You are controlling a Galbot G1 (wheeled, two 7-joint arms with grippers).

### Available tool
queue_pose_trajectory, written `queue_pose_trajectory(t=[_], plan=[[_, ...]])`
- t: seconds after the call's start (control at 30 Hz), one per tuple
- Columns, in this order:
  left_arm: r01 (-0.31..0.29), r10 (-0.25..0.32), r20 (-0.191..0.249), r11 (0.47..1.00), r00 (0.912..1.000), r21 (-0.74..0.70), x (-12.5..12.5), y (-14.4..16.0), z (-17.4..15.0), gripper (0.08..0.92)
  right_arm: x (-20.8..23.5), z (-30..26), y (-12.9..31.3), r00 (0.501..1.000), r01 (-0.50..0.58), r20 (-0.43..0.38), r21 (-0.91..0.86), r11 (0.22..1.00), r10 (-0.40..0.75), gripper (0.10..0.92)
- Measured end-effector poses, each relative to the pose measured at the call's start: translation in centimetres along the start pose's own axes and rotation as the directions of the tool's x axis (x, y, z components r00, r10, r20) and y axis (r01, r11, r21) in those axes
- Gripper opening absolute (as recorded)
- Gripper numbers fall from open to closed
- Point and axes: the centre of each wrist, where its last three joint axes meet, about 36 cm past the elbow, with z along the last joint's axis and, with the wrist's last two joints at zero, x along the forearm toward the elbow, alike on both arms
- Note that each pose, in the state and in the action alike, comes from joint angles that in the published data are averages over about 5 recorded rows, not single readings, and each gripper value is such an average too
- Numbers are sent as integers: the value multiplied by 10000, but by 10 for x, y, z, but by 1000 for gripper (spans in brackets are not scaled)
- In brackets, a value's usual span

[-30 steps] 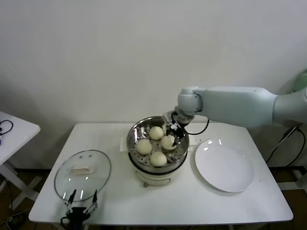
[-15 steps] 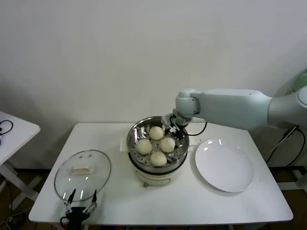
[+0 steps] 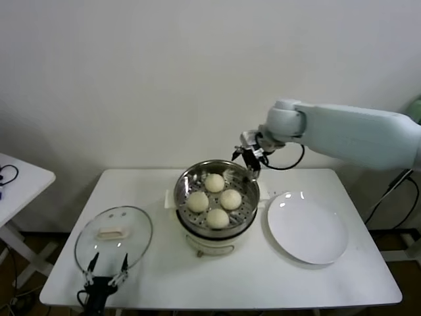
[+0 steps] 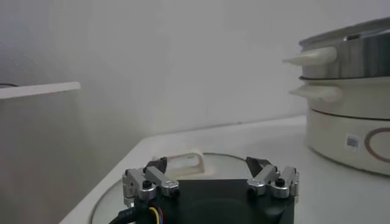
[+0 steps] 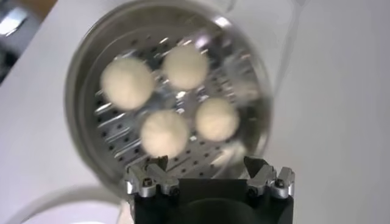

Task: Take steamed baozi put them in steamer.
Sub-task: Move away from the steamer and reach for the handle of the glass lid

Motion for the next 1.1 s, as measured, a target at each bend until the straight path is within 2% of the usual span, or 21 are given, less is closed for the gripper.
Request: queue_pose_trajectory(t=[0.1,0.23,0.4,0.57,0.7,0.8,0.93,1.1], plan=[[-9,10,58,10000,10000,-74,-3,4,-3,823,5,19,25,9846,-1309,1037,-988,9865,1410,823],[-24,26,111,9998,9999,-189,-5,9,-6,823,5,47,73,9200,-2899,1885,-2622,9204,3435,823],[15,-7,210,9992,9998,-389,-8,14,-8,823,6,63,128,7948,-4369,2223,-4363,7867,5647,823],[250,-206,403,9935,9990,-1110,-12,21,-9,823,6,67,167,6574,-5112,2289,-5646,6480,7180,823],[615,-476,621,9671,9969,-2467,-17,31,-9,823,1,79,195,5504,-5400,1931,-6596,5228,8122,823],[835,-576,795,9227,9952,-3763,-21,39,-9,823,-5,94,223,4798,-5501,1312,-7253,4139,8675,823],[750,-342,840,8314,9959,-5506,-24,46,-7,823,-15,119,271,4180,-5512,126,-7913,2647,9084,823],[249,300,626,6872,9976,-7261,-27,57,-9,823,-28,142,335,3757,-5469,-1320,-8307,1044,9173,823]])
